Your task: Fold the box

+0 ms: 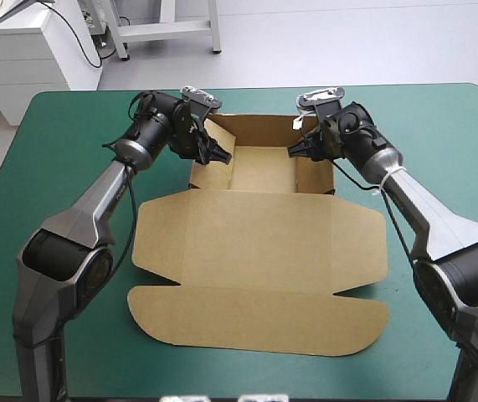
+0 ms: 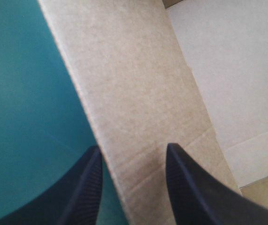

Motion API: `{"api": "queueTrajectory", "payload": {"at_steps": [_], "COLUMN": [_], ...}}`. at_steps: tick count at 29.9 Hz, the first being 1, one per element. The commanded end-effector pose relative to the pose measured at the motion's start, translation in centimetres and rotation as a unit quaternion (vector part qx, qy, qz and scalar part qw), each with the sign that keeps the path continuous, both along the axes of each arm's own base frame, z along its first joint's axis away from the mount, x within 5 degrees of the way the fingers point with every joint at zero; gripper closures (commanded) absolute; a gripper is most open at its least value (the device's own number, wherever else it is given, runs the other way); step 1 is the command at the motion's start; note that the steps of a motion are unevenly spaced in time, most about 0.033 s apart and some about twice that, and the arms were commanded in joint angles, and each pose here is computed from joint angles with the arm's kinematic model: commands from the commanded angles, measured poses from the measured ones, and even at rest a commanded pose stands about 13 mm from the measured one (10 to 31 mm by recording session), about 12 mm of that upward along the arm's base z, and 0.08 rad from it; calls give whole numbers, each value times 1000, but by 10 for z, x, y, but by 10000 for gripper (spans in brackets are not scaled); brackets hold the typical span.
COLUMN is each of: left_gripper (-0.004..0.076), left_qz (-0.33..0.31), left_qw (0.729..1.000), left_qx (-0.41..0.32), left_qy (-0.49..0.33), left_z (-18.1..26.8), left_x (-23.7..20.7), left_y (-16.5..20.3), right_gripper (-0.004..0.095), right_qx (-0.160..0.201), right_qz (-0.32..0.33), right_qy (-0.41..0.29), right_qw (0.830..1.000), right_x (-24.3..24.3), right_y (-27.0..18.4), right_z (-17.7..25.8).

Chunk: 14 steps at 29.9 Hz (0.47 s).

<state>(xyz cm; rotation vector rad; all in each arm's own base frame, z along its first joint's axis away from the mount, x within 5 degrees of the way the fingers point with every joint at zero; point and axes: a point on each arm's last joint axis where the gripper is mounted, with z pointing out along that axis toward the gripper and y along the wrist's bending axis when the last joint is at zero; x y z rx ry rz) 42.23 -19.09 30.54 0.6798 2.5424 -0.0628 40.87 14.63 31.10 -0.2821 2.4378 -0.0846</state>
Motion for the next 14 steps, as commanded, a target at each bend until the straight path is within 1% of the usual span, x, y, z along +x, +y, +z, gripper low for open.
{"api": "queueTrajectory", "payload": {"at_steps": [1, 3, 8, 10, 12, 14], "left_gripper": [419, 419, 451, 495, 549, 617], "left_qz": [3, 5, 6, 8, 15, 24], "left_qw": [996, 994, 985, 981, 981, 987], "left_qx": [-14, -7, -32, -42, -32, -6], "left_qy": [-88, -111, -168, -190, -192, -159], "left_z": [62, 78, 128, 151, 166, 174], "left_x": [-18, -25, -55, -74, -91, -113], "left_y": [10, 16, 30, 39, 50, 63], "right_gripper": [529, 529, 534, 534, 535, 534], "right_qx": [-15, -18, -18, -32, -54, -58], "right_qz": [-1, -4, -15, -22, -29, -39], "right_qy": [-61, -61, -51, -40, -32, -23], "right_qw": [998, 998, 998, 998, 998, 997], "right_x": [-7, -7, -10, -11, -13, -14], "right_y": [-10, -11, -12, -15, -19, -21], "right_z": [43, 47, 53, 53, 53, 52]}}
